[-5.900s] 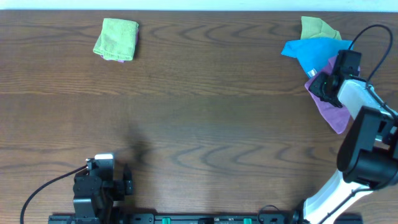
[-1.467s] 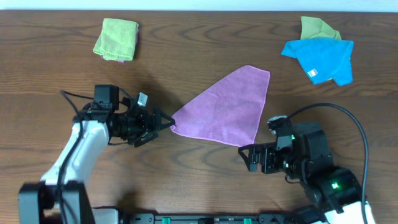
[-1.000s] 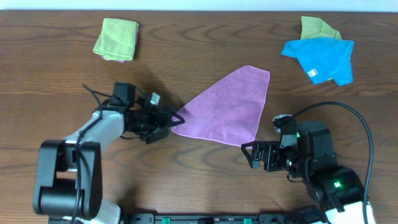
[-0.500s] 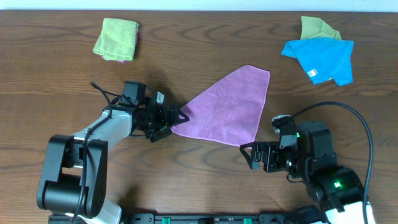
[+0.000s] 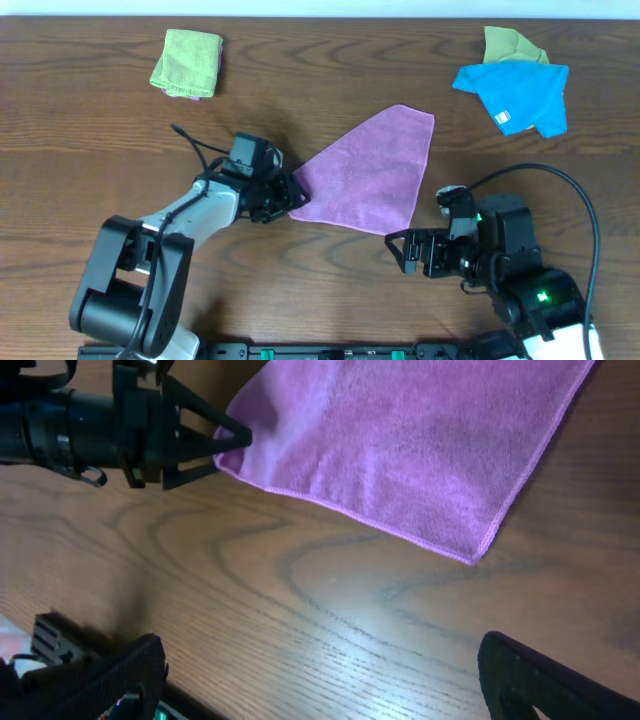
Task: Fold the cloth
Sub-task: 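Grasp the cloth's left corner with left gripper, right corner with right, then lift the purple cloth with both grippers and carry it forward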
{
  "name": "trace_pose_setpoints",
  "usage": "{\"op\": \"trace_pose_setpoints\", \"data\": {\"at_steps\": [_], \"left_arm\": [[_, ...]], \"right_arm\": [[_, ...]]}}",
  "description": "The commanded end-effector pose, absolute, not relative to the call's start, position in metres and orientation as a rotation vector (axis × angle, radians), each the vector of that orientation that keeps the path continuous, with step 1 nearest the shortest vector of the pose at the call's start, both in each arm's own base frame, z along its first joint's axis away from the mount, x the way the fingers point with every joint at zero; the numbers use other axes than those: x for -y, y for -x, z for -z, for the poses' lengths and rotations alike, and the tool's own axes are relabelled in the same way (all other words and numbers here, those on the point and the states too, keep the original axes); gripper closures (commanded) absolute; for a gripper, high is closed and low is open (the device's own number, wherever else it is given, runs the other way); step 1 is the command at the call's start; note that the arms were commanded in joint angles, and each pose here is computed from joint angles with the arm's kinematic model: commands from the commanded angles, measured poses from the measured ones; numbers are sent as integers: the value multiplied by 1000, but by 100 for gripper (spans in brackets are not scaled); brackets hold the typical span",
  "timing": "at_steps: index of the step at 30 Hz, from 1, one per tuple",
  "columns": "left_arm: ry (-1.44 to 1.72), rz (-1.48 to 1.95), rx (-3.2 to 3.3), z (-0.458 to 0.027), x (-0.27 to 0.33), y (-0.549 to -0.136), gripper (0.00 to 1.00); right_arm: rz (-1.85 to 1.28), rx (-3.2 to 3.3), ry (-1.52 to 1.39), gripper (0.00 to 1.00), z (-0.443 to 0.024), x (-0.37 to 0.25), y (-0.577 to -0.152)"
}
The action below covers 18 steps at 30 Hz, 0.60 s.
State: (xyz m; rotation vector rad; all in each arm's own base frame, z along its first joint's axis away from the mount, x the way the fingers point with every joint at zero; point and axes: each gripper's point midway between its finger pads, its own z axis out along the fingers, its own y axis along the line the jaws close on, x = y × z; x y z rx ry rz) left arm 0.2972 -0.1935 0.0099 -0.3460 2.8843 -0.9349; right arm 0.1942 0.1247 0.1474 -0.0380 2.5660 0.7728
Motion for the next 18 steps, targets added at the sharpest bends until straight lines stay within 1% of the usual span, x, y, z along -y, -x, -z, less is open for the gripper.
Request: {"op": "trace_pose_setpoints", "data": {"at_steps": [1,2,6,11,18], "left_arm": [[345,822,-2899,1,187,-297,84],[339,822,-2899,1,188,-297,94],[325,824,-2898,1,188,-297,94],[202,911,-2901,-6,197,-290,94],[161,917,-2925,-18,195,-277,94]], "right_arm": [[-783,-2578,12,1,-146,-123,-191],[-773,-2588,6,1,-145,-122,-190],[-709,-2615,-22,1,-136,-114,-189],[-640,-2640,-65,1,-120,-105,-189],[-719,-2640,-166,1,-78,-111,-189]]}}
